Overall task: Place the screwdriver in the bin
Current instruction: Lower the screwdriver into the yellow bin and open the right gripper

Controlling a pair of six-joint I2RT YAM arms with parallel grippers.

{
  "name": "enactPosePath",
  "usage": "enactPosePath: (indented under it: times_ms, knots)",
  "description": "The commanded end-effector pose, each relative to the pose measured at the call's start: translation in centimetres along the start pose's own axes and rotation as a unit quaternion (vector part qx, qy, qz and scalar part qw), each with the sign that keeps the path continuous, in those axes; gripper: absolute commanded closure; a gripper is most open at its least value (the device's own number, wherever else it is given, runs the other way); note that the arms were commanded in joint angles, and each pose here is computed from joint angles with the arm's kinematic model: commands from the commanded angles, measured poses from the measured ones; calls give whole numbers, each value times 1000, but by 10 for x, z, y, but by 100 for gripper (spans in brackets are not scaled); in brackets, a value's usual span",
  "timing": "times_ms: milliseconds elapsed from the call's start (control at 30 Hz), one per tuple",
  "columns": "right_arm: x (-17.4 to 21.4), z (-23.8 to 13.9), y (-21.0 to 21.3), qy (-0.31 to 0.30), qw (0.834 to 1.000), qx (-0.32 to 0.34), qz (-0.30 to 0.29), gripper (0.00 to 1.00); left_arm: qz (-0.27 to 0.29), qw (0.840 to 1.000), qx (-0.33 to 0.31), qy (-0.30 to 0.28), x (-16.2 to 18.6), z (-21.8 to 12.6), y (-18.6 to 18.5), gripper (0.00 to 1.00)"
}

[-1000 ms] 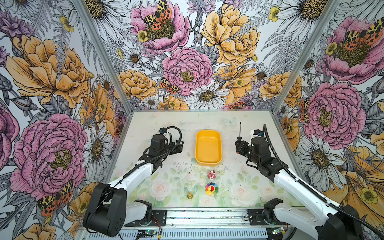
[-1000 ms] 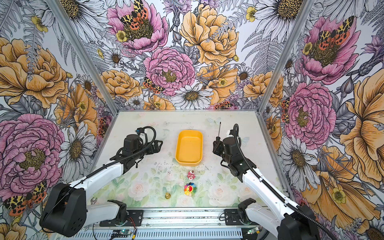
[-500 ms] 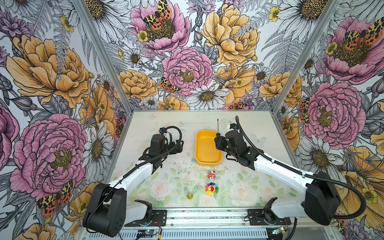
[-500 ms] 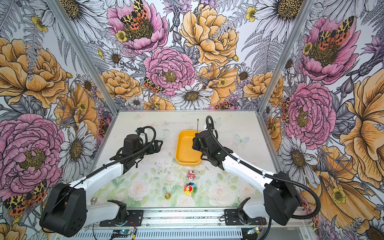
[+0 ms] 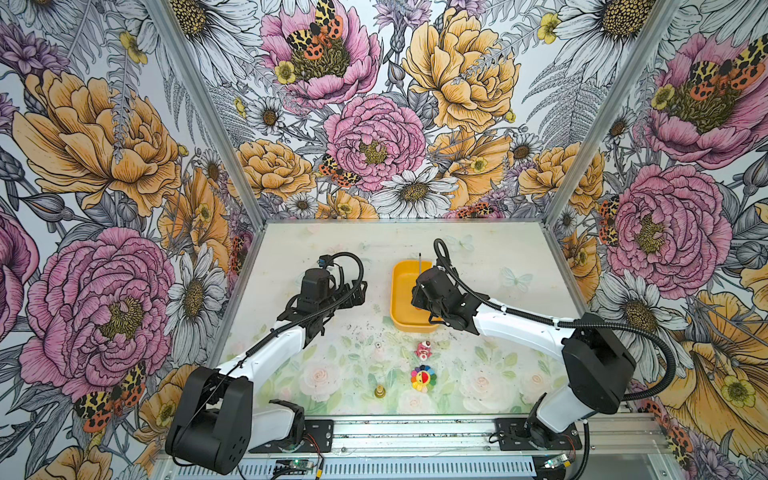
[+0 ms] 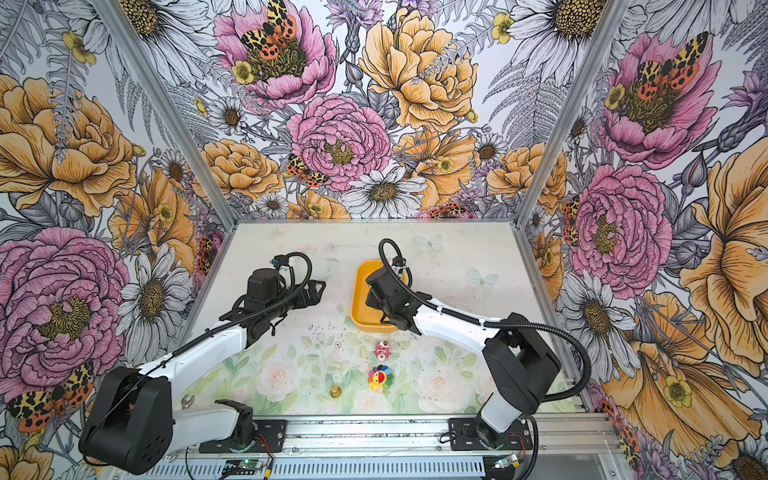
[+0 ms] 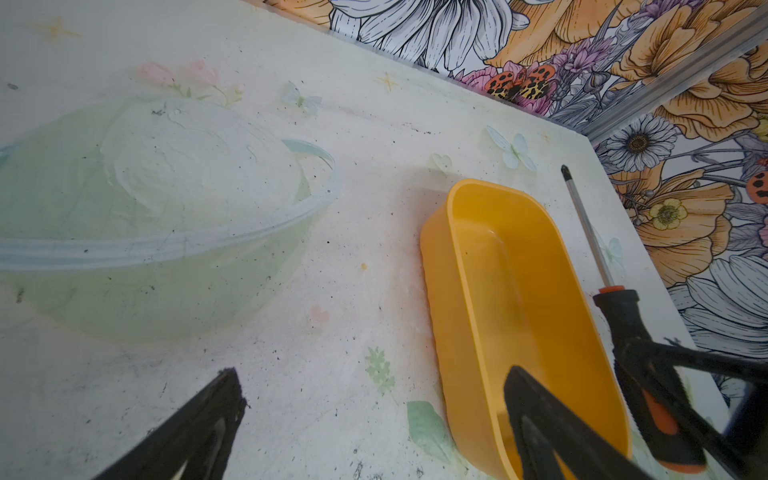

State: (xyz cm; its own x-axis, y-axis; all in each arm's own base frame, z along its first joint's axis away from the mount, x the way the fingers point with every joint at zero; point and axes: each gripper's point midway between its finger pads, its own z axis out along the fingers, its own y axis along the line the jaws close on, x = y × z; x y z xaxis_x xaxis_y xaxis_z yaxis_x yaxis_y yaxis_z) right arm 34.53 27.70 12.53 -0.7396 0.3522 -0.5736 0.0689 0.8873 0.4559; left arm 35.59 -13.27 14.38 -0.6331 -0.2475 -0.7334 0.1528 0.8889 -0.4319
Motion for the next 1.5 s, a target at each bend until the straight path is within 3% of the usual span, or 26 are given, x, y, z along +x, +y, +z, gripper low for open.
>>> enactPosePath:
  times_ms: [0, 1467]
  knots:
    - [-4, 5, 3, -4, 1000, 12, 6, 100, 7, 1000, 15, -11, -10, -4, -8, 1]
    - [35, 63, -27, 55, 993, 91, -58, 100, 12, 1000, 4, -2, -6, -3, 0, 1]
